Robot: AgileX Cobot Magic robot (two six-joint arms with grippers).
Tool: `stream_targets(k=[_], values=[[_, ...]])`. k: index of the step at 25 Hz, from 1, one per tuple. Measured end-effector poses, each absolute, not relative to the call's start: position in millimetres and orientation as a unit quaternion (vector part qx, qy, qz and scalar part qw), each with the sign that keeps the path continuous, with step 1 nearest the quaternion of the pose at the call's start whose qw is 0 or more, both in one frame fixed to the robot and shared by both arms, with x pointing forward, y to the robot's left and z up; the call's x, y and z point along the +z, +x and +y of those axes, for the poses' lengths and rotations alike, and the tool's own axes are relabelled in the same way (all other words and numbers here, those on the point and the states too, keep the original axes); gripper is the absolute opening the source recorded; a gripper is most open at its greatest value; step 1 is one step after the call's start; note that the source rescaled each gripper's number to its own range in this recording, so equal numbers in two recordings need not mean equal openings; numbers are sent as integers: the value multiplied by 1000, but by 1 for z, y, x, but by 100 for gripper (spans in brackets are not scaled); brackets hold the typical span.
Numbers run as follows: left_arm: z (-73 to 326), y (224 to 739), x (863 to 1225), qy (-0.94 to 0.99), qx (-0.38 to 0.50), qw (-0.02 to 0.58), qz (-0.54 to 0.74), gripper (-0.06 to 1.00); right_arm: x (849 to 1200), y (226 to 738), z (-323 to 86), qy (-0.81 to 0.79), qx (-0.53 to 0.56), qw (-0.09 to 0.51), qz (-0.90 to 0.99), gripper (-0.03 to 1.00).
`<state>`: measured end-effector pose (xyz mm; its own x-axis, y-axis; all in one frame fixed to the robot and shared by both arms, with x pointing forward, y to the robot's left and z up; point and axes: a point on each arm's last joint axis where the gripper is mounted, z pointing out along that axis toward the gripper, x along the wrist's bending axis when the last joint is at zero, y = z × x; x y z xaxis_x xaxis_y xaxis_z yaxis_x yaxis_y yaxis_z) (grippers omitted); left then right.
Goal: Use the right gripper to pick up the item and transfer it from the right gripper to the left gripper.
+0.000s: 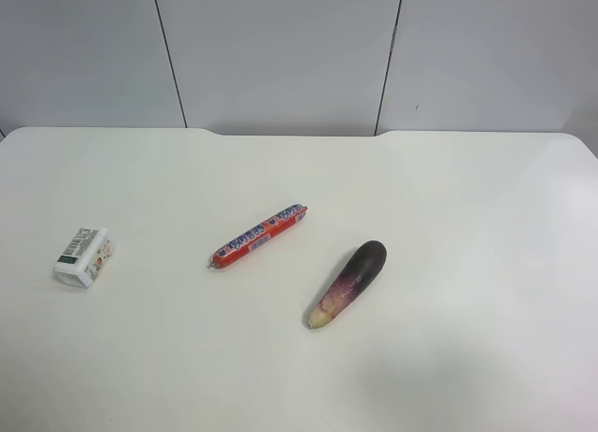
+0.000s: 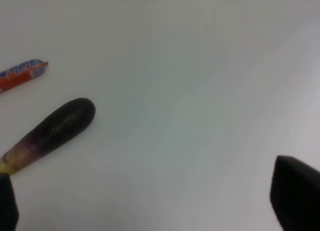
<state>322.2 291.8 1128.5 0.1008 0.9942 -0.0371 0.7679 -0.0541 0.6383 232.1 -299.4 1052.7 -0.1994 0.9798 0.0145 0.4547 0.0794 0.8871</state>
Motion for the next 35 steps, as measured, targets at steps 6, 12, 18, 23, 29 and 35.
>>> stream_targets(k=[6,12,18,23,29,35], values=[[294,283,1094,689,229,277,630,100,1053,232,-299,544,406,324,660,100],[294,264,1058,692,226,273,629,100,1053,232,-299,544,406,324,660,100],[295,252,1058,685,258,301,611,100,1053,232,-299,544,406,324,660,100],[295,245,1058,665,304,344,589,100,1053,232,-299,544,406,324,660,100],[295,234,1055,639,347,391,565,100,1053,232,-299,544,406,324,660,100],[295,232,1054,636,350,395,562,100,1053,232,-299,544,406,324,660,100]])
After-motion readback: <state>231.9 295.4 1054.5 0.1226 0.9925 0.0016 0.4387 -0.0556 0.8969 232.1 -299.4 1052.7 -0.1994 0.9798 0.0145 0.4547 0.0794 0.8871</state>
